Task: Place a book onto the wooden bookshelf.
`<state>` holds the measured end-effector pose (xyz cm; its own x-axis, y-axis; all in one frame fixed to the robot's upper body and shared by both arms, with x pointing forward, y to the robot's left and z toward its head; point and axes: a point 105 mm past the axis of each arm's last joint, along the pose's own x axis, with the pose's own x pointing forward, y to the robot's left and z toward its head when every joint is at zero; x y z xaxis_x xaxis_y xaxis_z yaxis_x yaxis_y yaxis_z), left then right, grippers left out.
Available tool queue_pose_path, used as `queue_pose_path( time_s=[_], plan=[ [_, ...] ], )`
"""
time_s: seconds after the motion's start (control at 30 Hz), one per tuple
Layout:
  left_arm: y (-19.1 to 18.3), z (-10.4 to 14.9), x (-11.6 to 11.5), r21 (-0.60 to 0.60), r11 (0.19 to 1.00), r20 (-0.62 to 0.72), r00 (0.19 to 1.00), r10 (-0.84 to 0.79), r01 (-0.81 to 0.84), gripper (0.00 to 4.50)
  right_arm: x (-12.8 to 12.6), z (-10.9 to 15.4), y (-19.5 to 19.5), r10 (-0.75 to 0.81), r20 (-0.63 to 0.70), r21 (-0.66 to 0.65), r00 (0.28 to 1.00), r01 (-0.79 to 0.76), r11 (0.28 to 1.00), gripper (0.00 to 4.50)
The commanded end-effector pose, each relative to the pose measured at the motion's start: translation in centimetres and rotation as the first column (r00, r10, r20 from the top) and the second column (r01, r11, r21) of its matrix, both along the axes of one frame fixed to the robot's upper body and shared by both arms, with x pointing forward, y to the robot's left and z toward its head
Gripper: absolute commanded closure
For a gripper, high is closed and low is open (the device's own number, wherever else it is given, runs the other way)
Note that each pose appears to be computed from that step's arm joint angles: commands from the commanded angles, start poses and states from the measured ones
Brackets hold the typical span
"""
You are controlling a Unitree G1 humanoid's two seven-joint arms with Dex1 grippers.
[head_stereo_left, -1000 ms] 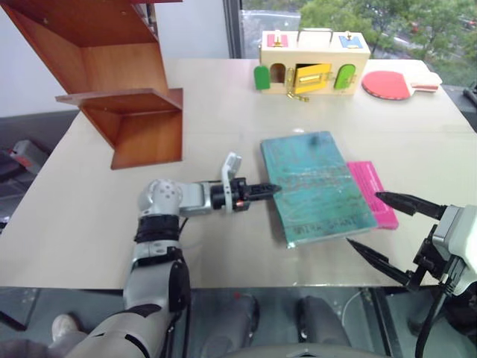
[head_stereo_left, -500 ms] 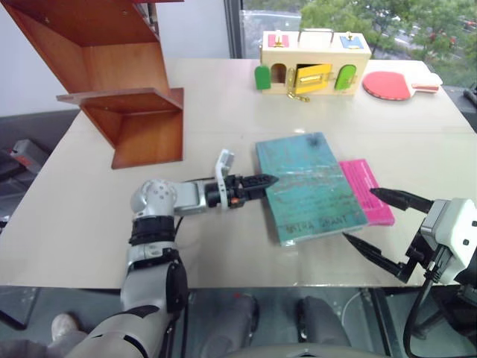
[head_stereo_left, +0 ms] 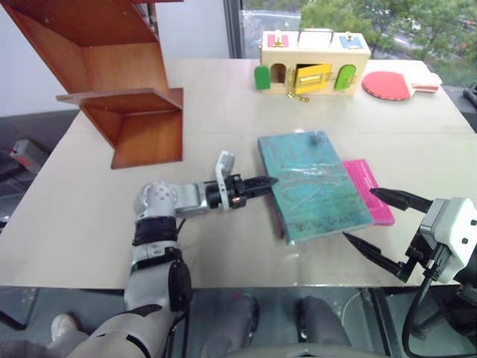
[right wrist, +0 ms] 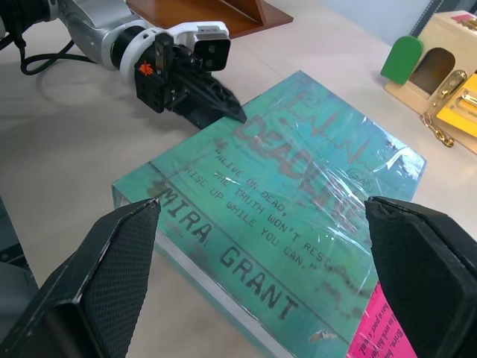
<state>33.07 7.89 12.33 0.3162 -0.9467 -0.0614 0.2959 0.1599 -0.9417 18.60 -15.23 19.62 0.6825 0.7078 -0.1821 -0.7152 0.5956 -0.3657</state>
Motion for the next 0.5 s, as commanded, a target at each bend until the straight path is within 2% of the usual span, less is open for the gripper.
queue_pose_path(
  time_s=[0.03, 0.3, 0.37, 0.5],
  plan=[
    [1.0, 1.1, 0.0, -0.018, 1.0, 0.03, 1.0, 0.006, -0.005, 4.44, -0.5, 0.7, 0.4, 0.012, 0.037, -0.008, 0.999, -0.012, 1.0, 0.0],
    [2.5, 0.9, -0.4, 0.002, 1.0, 0.018, 1.0, 0.012, -0.012, 4.44, -0.4, 0.7, 0.5, 0.016, 0.04, -0.01, 0.999, -0.016, 1.0, 0.0],
    [2.3, 0.2, -0.3, 0.056, 0.998, 0.05, 0.999, 0.017, -0.02, 4.44, -0.3, 0.7, 0.5, 0.016, 0.04, -0.013, 0.999, -0.016, 1.0, 0.0],
    [1.3, 0.3, -0.5, 0.008, 1.0, 0.042, 0.999, -0.008, 0.008, 3.08, -0.3, 0.7, 0.5, 0.017, 0.042, -0.014, 0.999, -0.016, 1.0, 0.0]
  ],
)
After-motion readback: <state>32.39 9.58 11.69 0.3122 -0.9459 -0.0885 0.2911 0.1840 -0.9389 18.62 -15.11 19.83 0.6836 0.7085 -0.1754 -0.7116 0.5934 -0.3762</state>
